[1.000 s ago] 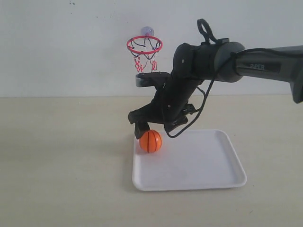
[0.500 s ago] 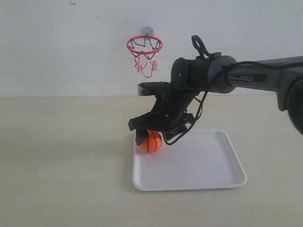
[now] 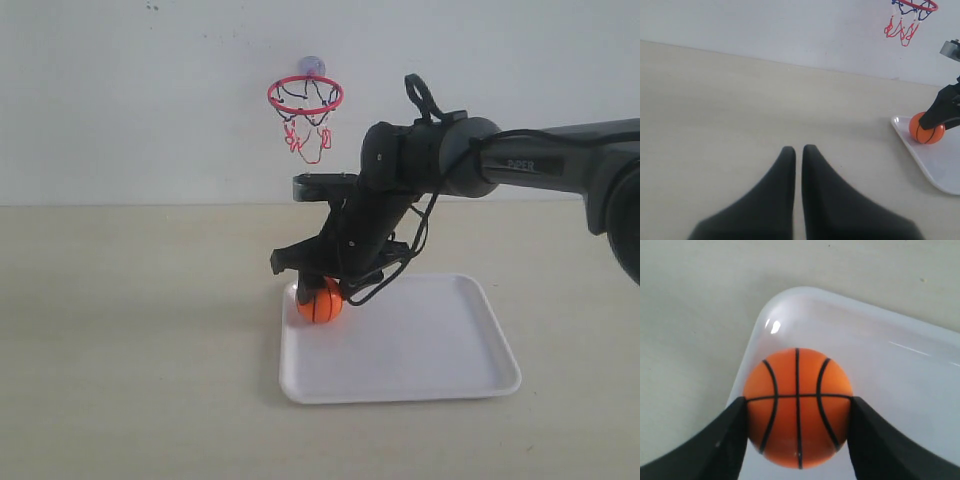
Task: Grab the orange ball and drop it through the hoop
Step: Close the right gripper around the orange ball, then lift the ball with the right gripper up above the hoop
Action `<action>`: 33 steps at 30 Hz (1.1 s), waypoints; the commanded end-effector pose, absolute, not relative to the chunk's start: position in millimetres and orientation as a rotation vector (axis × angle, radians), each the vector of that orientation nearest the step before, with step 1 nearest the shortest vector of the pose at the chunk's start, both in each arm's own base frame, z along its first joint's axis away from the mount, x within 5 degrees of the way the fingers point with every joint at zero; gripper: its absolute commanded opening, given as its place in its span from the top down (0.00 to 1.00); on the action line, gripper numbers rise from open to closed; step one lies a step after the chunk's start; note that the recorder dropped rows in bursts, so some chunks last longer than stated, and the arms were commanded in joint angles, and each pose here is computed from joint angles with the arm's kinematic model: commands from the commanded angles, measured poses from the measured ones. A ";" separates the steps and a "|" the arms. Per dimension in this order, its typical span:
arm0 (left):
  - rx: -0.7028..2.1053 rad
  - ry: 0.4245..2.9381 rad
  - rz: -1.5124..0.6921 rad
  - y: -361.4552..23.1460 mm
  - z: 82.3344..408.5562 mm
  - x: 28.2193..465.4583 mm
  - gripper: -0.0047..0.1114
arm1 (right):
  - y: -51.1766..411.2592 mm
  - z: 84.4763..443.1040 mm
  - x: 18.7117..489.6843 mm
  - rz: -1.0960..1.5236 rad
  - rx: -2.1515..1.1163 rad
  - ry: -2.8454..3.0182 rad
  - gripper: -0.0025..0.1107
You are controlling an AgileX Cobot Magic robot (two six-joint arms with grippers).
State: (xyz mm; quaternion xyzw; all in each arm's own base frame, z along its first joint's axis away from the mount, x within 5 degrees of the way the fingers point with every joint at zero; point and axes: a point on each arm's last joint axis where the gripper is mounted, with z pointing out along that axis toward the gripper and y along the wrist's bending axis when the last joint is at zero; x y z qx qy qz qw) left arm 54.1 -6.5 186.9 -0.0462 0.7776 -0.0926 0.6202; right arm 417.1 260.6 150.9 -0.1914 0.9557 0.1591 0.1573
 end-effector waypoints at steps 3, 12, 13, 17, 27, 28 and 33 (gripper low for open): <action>-0.104 1.789 -0.216 -6.7 185.8 54.0 0.92 | 260.5 152.8 415.9 0.450 -0.561 2.746 0.98; -0.104 1.789 -0.216 -6.7 185.8 54.0 0.92 | 259.3 174.1 414.4 0.457 -0.566 2.702 0.98; -0.104 1.789 -0.216 -6.7 185.8 54.0 0.92 | 258.2 179.4 413.6 0.448 -0.575 2.695 0.98; -0.104 1.789 -0.216 -6.7 185.8 54.0 0.92 | 253.4 210.2 408.2 0.430 -0.599 2.647 0.98; -0.104 1.789 -0.216 -6.7 185.8 54.0 0.92 | 239.4 251.1 395.9 0.348 -0.657 2.618 0.98; -0.104 1.789 -0.216 -6.7 185.8 54.0 0.92 | 238.1 252.0 395.2 0.332 -0.666 2.622 0.98; -0.104 1.789 -0.216 -6.7 185.8 54.0 0.92 | 227.5 261.8 393.8 0.198 -0.718 2.606 0.98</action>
